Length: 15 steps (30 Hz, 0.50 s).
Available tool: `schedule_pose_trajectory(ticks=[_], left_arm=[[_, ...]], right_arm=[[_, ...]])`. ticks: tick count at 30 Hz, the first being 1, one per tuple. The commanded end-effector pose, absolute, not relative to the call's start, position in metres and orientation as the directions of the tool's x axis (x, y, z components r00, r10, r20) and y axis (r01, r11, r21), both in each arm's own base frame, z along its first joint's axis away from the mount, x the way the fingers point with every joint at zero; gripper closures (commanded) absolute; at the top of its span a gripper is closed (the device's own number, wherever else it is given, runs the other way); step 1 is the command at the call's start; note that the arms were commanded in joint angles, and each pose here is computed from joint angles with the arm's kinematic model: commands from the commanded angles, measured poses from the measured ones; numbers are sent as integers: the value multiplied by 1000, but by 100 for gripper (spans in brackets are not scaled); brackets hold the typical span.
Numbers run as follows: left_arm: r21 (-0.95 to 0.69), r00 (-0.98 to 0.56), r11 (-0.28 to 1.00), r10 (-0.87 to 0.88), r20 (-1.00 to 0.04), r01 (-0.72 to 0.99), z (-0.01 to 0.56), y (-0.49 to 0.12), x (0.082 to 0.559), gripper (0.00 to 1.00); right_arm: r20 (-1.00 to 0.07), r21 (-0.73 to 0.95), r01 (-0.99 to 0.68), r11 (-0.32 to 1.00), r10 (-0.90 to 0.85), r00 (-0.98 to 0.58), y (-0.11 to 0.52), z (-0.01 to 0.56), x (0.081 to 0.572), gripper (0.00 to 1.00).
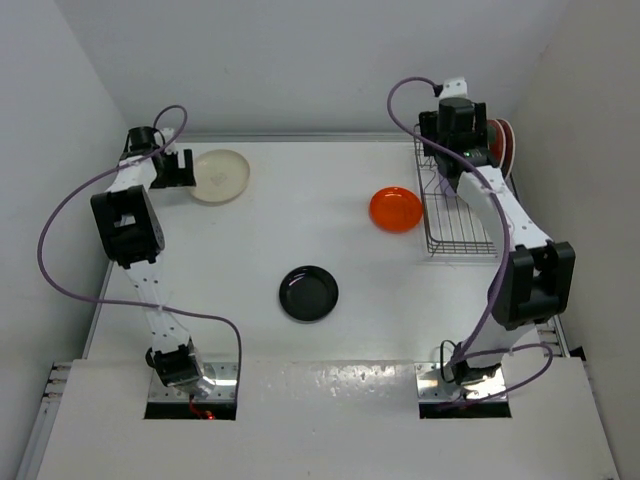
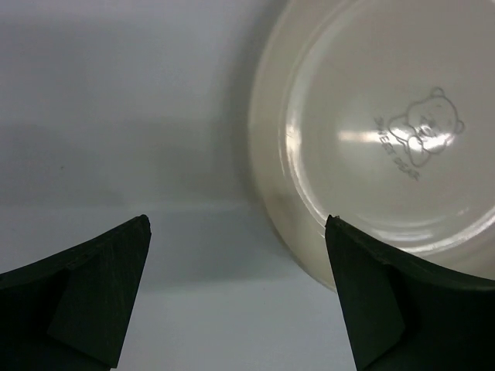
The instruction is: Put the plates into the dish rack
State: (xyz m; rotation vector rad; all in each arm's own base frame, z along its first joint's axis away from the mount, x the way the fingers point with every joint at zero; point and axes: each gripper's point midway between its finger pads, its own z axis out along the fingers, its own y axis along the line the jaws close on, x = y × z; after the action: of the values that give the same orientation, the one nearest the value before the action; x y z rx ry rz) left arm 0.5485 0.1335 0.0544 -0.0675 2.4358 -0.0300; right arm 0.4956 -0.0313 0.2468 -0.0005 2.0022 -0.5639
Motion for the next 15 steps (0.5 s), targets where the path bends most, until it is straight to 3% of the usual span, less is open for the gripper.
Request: schedule_pose_trajectory(ticks=[1,5,8,12,13,15], left_arm=[[-79,-688,996,-91,-720,-49,72,137,580,0],[-93,-708,995,-97,-700,-44,49,136,585,0],[-129,-720,992,-92,-688,-3,36,127,584,11],[-193,-740,980,-101,-664,40,21,113,579,39],[-204,-746,978,-103,-657,45,16,111,578,52],[-237,-756,969,-108,-646,65,15,103,574,67]], right_arm=[[-888,-356,225,907,-254,-384,-9,290,492,12],[-896,-337,211,918,-243,-371,3,291,483,12],[-907,-322,209,923,-237,-349,9,300,474,12],[-921,-306,211,928,-233,-313,14,313,469,12],[-923,-303,202,932,-234,-305,18,315,468,12],[-929,-289,187,939,-228,-290,23,320,468,12]])
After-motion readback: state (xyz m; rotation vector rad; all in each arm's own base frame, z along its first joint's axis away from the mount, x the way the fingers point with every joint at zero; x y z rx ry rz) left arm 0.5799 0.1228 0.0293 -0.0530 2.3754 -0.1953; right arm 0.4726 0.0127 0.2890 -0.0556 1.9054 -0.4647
